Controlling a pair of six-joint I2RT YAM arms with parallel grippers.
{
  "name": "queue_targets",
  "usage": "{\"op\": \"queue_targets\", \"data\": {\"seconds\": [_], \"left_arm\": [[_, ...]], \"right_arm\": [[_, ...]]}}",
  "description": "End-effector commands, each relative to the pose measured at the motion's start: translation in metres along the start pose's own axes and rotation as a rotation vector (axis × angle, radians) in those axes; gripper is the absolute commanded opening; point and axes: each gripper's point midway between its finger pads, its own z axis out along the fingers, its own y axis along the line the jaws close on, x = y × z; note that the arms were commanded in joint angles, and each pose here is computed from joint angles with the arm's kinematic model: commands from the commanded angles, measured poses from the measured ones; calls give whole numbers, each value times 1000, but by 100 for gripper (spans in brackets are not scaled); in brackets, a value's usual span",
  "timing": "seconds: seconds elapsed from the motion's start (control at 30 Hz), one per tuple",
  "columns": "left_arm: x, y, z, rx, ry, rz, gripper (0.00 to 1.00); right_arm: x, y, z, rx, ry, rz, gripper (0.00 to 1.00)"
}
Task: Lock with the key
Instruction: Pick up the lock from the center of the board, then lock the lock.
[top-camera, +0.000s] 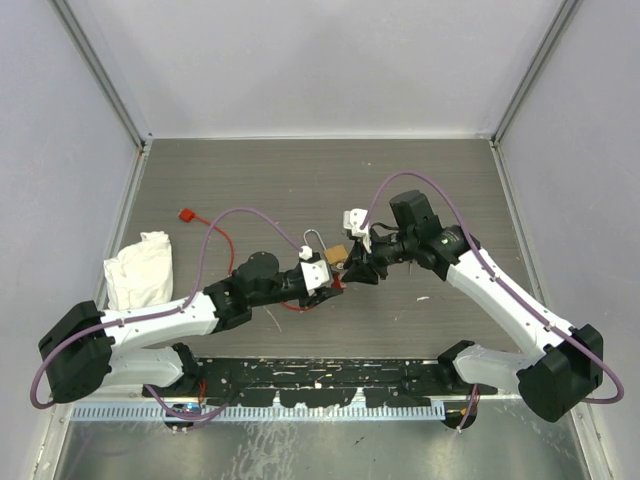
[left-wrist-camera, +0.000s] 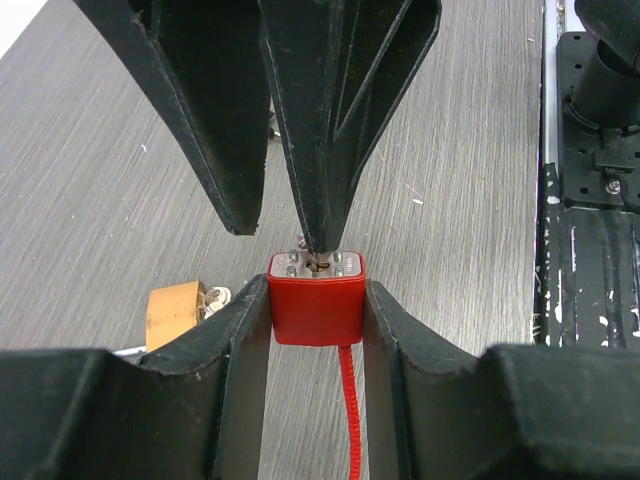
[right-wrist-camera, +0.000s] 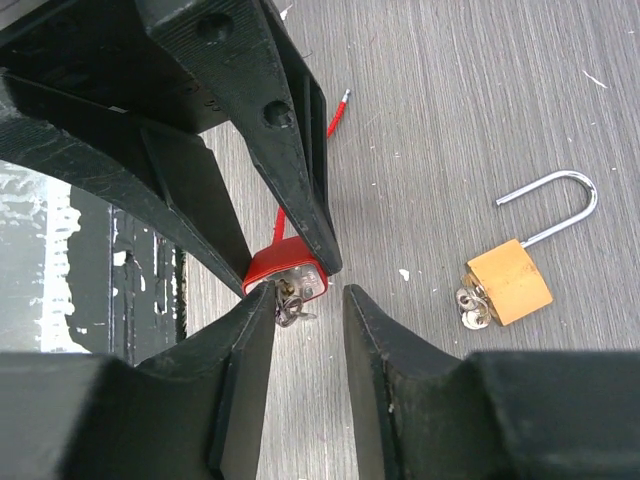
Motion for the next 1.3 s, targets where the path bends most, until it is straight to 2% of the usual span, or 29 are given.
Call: {"op": "queue_targets", "data": {"seconds": [0.0, 0.23, 0.33, 0.43, 0.63, 0.87, 0.93, 1.0, 1.07, 1.1, 1.27], "left_arm": [[-43, 6, 3, -5, -114, 25, 0], [-43, 8, 3, -22, -112, 13, 0], [-40, 17, 2, -76, -92, -2, 0], [-28, 31, 3, -170, -17, -10, 0], [-17, 44, 7, -286, 62, 28, 0], [-8, 51, 5, -360, 118, 37, 0], [-7, 49, 3, -352, 112, 28, 0], [-5, 45, 1, -338, 105, 17, 0], [-1, 39, -1, -320, 97, -1, 0], [0, 37, -3, -314, 90, -6, 0], [2, 28, -13, -298, 47, -57, 0]], "right_arm": [[-12, -5, -2, 24, -21, -54, 36], [-7, 1, -1, 6, -18, -12, 17], [-4, 1, 2, 14, -14, 64, 9], [0, -7, 6, 59, 8, 192, 1], [9, -10, 17, 58, 64, 460, 1], [9, -15, 22, 78, 87, 568, 1], [6, -17, 21, 85, 81, 558, 6], [1, -20, 18, 96, 67, 528, 20], [-8, -21, 10, 105, 39, 476, 40], [-13, -20, 6, 110, 22, 453, 46], [-26, -10, -16, 76, -58, 364, 64]]}}
